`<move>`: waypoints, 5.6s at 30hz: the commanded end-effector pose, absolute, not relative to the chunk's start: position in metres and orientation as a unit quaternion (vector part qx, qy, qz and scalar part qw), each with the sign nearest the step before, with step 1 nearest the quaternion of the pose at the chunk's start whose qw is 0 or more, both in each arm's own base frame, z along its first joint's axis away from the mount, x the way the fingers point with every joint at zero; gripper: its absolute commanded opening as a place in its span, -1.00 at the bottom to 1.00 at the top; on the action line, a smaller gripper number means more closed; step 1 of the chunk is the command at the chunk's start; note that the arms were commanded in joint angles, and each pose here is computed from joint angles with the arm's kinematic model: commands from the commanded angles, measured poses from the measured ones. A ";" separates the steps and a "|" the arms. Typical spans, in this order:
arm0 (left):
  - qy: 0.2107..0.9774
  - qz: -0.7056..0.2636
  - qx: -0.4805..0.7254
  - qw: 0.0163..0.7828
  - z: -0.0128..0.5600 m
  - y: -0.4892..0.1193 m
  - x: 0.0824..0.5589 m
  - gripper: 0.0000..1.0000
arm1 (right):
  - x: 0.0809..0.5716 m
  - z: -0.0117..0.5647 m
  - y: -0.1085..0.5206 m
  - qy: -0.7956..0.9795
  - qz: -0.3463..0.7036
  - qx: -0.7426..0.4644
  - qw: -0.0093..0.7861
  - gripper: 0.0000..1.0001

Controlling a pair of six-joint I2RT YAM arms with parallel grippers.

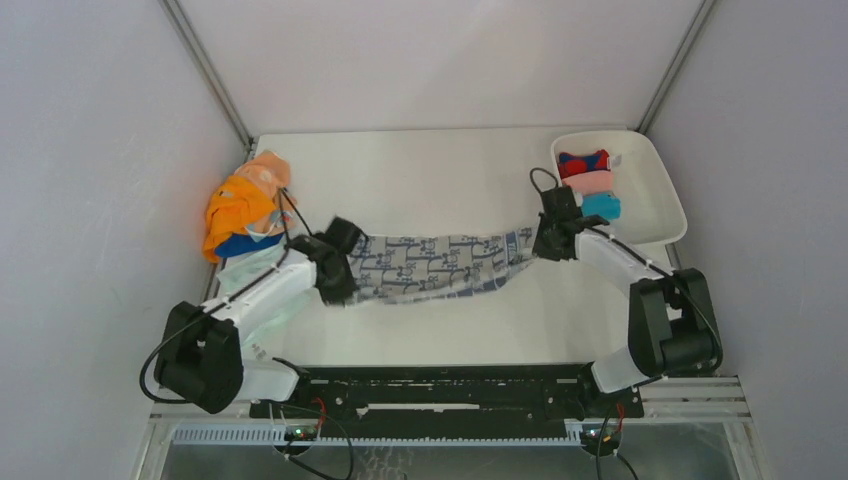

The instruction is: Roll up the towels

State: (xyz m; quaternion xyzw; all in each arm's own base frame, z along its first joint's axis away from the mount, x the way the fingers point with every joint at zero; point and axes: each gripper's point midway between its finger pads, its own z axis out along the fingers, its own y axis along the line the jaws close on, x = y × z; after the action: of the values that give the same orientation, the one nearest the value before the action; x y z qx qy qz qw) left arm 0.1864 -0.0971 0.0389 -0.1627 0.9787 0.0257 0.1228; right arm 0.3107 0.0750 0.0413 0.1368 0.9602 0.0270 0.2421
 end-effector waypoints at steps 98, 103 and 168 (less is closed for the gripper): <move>0.963 -0.110 -0.210 0.131 0.032 -0.091 0.238 -0.81 | 0.303 0.069 0.032 0.918 0.055 0.250 0.303 -1.00; 0.966 -0.104 -0.207 0.110 0.016 -0.093 0.232 -0.81 | 0.294 0.049 0.033 0.926 0.050 0.254 0.275 -1.00; 0.971 -0.020 -0.193 0.137 0.042 -0.068 0.244 -0.79 | 0.232 0.045 0.050 0.929 0.102 0.287 0.209 -1.00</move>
State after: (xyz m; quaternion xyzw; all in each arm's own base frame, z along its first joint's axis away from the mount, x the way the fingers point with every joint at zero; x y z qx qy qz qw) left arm 0.2366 -0.0792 0.0340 -0.2014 0.9708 -0.0502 0.1201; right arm 0.2284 0.0528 0.0415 0.2801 0.9329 0.1026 0.2019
